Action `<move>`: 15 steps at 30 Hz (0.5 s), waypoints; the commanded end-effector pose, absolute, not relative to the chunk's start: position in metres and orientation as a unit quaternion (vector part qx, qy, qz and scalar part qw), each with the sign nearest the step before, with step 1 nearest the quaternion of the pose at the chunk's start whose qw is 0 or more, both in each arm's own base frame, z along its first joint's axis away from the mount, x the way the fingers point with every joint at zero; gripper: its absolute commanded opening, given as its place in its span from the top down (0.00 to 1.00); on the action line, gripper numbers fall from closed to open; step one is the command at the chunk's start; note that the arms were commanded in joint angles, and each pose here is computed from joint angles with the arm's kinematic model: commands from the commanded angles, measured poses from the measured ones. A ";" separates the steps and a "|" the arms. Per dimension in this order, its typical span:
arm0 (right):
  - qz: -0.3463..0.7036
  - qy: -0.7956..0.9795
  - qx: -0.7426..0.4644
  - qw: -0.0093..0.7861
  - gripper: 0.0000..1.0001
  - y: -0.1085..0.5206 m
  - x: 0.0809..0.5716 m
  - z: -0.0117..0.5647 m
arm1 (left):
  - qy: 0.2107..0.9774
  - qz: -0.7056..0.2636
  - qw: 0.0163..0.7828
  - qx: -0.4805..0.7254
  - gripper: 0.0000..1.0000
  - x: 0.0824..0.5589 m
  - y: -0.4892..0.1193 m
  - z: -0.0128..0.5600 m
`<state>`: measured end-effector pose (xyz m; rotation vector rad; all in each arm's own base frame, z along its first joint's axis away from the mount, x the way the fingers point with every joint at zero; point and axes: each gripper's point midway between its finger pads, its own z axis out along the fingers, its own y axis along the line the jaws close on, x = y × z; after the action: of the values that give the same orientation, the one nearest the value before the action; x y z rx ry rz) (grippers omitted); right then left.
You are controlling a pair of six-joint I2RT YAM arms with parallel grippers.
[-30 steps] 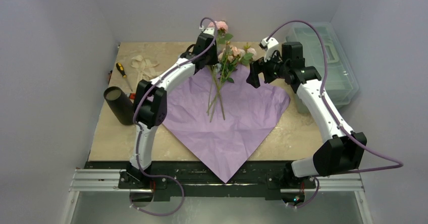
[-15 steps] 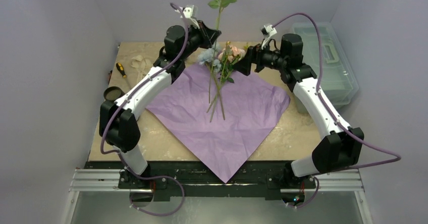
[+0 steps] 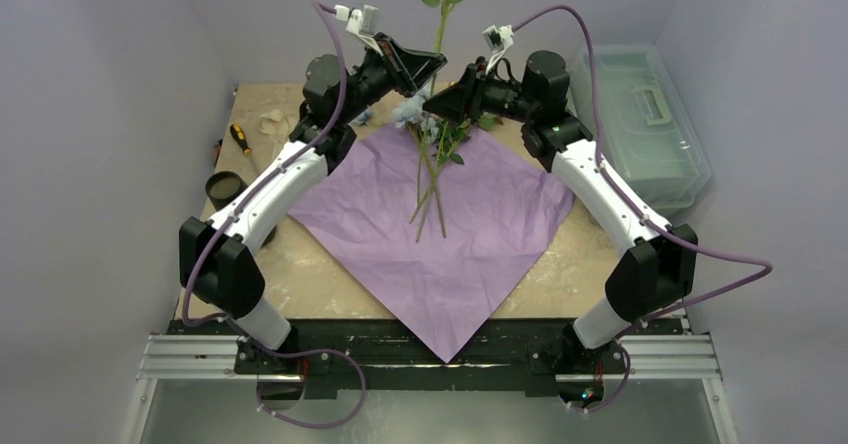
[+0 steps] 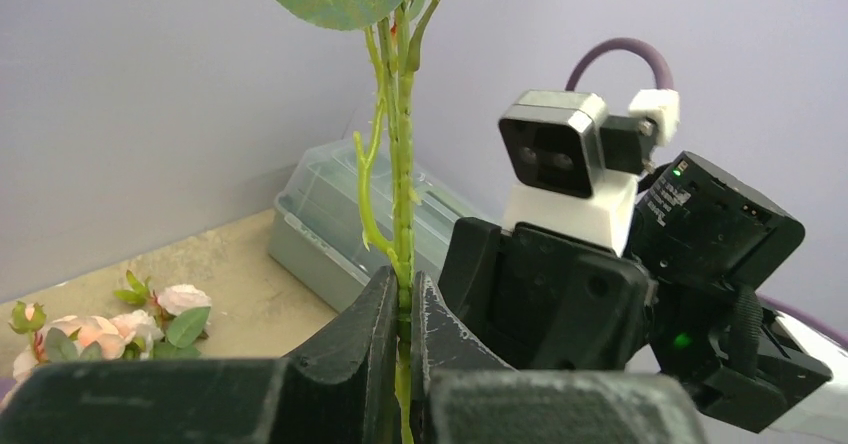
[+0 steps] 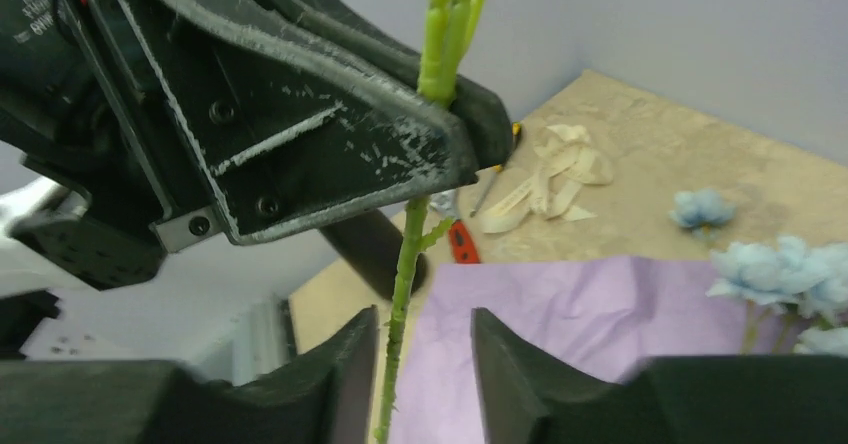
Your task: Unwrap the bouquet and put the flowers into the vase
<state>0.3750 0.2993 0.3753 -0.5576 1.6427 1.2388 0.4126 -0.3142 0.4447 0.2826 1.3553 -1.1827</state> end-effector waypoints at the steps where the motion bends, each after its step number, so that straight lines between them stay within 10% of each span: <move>1: 0.527 0.630 -0.244 0.516 0.79 0.304 0.366 0.419 | 0.558 -0.535 0.624 0.112 1.00 0.385 -0.298 0.486; 3: 0.518 0.634 -0.239 0.522 1.00 0.302 0.371 0.421 | 0.571 -0.534 0.616 0.094 1.00 0.389 -0.293 0.484; 6: 0.510 0.638 -0.240 0.524 1.00 0.301 0.373 0.423 | 0.576 -0.523 0.620 0.099 1.00 0.385 -0.285 0.484; 15: 0.487 0.637 -0.305 0.514 1.00 0.313 0.348 0.409 | 0.630 -0.427 0.616 0.205 0.48 0.376 -0.274 0.471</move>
<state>0.3650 0.3081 0.3905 -0.6153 1.6124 1.2362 0.3912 -0.2819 0.4582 0.3117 1.4220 -1.0892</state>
